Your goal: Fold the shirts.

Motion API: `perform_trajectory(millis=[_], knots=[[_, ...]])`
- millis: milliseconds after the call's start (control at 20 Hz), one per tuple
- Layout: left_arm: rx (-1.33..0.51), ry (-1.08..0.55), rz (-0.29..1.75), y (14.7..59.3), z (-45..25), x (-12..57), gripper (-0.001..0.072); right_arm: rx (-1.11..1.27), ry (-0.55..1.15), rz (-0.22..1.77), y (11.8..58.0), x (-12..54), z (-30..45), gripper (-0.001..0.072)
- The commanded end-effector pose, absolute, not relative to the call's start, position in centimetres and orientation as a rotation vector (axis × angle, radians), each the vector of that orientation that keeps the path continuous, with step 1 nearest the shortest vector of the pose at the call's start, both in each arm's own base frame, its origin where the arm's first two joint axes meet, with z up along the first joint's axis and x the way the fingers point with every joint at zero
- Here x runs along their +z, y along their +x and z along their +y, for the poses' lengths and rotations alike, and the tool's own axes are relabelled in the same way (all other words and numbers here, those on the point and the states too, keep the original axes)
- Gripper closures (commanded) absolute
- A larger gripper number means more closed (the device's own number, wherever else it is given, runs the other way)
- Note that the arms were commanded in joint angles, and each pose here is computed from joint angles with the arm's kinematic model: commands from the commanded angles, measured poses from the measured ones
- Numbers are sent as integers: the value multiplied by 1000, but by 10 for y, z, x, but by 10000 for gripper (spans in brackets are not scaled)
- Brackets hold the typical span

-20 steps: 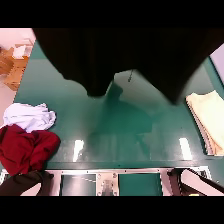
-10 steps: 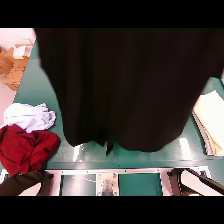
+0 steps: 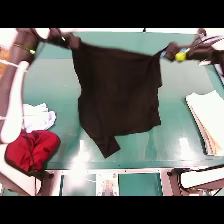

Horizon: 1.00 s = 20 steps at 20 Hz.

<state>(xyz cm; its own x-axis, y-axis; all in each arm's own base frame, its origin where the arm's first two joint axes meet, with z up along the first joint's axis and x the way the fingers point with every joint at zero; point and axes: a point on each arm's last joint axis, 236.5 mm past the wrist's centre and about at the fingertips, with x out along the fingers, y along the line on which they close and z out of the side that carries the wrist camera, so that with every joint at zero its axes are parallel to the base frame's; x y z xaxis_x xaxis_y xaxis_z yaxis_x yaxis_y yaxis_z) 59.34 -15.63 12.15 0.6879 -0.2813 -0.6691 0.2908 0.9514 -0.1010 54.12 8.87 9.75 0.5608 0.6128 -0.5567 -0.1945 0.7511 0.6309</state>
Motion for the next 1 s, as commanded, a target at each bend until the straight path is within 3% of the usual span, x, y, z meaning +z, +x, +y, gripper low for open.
perform_trajectory(millis=[0,50,100,300,500,550,650,800,950], knots=[[-368,-78,891,596,-172,49,147,500,660,996,550,10,110,604],[-359,-91,915,592,-166,49,106,493,666,1001,551,8,105,485],[-353,-90,946,585,-155,53,106,494,674,1006,548,11,95,422],[-314,-139,1154,534,-95,64,107,513,732,1062,511,40,30,419],[-355,-273,1555,447,-87,21,109,440,859,1128,453,32,-18,432],[-367,-288,1652,423,-91,6,181,414,888,1146,434,24,-22,442],[-374,-320,1765,386,-101,-19,216,334,935,1178,393,2,-35,449],[-341,-356,1835,323,-108,-55,216,194,1026,1157,349,-23,-50,446],[-290,-484,1739,284,-121,-85,216,116,1081,1163,315,-48,-42,400]])
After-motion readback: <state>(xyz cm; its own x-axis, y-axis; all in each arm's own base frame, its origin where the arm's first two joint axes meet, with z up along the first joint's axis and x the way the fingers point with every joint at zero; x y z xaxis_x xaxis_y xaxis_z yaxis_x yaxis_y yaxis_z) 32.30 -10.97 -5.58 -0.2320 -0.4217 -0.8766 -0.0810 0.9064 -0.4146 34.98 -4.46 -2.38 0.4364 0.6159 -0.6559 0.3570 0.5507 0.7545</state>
